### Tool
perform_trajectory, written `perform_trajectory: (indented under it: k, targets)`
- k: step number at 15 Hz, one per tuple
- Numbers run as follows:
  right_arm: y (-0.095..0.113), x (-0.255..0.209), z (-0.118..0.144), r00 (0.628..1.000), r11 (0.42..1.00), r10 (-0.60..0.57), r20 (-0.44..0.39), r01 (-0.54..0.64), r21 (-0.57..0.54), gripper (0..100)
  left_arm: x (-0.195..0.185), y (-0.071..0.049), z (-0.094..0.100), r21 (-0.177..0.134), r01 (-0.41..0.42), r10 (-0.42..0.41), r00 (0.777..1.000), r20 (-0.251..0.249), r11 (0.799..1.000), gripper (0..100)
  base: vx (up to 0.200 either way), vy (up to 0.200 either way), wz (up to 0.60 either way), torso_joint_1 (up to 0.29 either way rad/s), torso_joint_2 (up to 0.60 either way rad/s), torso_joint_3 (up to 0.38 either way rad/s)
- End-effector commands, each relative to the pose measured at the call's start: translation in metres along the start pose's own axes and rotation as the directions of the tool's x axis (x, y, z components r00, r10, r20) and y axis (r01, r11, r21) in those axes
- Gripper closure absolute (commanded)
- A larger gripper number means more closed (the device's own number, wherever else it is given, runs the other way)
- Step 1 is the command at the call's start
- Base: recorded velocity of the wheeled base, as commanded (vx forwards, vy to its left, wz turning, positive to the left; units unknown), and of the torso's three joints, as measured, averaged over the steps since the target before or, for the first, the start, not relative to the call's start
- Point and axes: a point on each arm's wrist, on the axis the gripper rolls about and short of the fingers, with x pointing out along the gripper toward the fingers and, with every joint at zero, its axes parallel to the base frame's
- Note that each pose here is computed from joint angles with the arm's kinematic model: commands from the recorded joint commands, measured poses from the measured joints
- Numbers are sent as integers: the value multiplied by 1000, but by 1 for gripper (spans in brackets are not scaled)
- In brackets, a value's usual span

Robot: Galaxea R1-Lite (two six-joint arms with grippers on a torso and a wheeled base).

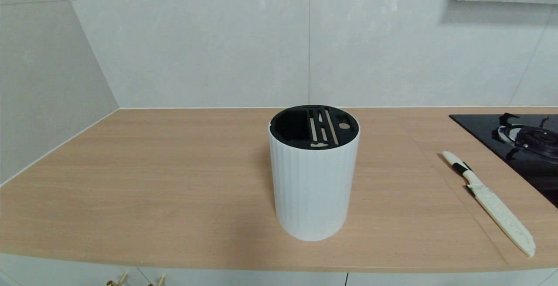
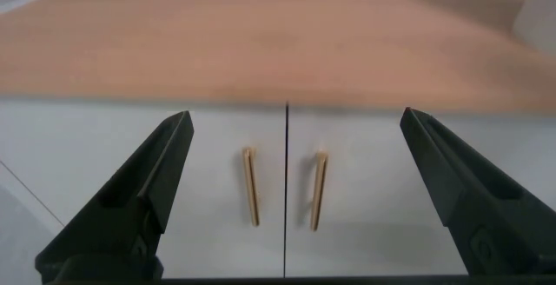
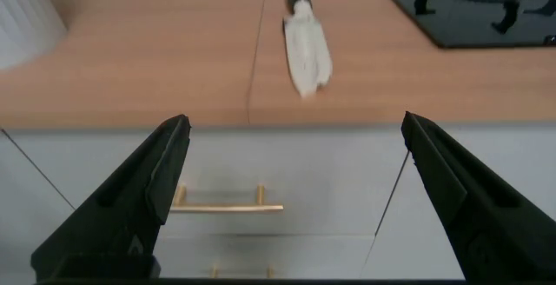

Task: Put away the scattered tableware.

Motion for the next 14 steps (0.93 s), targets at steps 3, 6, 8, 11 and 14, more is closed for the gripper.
perform_trajectory:
  k: [3, 6, 8, 11, 14]
  targets:
    - [0, 0, 0, 1000, 1000, 0, 0, 0, 0, 0, 0, 0, 0, 0, 0, 0, 1000, 1, 1000, 0, 0, 0, 0, 216, -525, -303]
    - [0, 0, 0, 1000, 1000, 0, 0, 0, 0, 0, 0, 0, 0, 0, 0, 0, 1000, 1, 1000, 0, 0, 0, 0, 230, -544, -317]
    - [0, 0, 0, 1000, 1000, 0, 0, 0, 1, 0, 0, 0, 0, 0, 0, 0, 1000, 1, 1000, 0, 0, 0, 0, 246, -569, -320]
    - [0, 0, 0, 1000, 1000, 0, -2, 0, 0, 0, 0, 0, 0, 0, 0, 0, 1000, 1, 1000, 0, 0, 0, 0, 268, -590, -330]
    - [0, 0, 0, 1000, 1000, 0, -2, 0, 0, 0, 0, 0, 0, 0, 0, 0, 1000, 1, 1000, 0, 0, 0, 0, 251, -549, -300]
